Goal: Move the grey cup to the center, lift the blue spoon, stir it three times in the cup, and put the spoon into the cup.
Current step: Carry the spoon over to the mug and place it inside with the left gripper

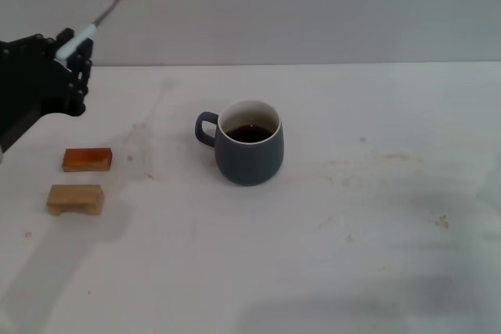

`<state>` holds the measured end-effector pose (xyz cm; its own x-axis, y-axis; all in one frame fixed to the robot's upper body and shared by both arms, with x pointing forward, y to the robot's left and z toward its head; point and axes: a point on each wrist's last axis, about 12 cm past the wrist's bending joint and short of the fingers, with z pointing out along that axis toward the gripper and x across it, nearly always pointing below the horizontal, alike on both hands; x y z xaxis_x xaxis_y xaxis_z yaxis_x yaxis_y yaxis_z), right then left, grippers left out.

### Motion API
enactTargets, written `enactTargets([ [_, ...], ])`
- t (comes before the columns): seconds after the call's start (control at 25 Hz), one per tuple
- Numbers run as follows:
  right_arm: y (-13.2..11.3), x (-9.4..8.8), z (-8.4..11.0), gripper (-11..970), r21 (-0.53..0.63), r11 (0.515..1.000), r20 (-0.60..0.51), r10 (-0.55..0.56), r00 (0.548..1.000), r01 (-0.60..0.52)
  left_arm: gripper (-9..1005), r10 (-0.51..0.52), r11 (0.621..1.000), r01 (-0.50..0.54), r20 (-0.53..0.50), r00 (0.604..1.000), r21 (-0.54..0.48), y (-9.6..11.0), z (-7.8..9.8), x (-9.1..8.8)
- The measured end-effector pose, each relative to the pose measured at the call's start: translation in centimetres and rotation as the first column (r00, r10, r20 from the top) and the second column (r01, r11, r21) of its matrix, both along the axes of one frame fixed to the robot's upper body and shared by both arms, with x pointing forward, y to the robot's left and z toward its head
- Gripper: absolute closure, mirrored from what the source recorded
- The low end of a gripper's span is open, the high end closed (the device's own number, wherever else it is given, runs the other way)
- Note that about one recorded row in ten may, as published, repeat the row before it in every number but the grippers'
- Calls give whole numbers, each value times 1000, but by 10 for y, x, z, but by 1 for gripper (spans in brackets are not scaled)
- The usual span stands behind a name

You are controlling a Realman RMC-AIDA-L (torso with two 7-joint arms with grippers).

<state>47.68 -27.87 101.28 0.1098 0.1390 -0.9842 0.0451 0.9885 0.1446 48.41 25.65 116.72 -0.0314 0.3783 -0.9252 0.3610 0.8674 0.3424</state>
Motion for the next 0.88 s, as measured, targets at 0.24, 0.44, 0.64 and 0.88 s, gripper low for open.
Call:
enactTargets([
  [0.24,-7,-7,-3,961,-8,1000,-8,-25,1000,25,822,-44,997,46,-38,998,55,-16,1,4],
  [0.44,-10,-10,-5,961,-14,999,-16,-35,999,35,822,-92,989,98,-51,994,107,-29,5,9],
  [0.64,-11,-12,-6,961,-17,999,-20,-39,999,39,822,-132,977,140,-62,989,161,-41,9,8],
  [0.88,-12,-12,-6,961,-20,999,-21,-40,999,40,823,-167,962,178,-70,983,206,-51,15,7],
])
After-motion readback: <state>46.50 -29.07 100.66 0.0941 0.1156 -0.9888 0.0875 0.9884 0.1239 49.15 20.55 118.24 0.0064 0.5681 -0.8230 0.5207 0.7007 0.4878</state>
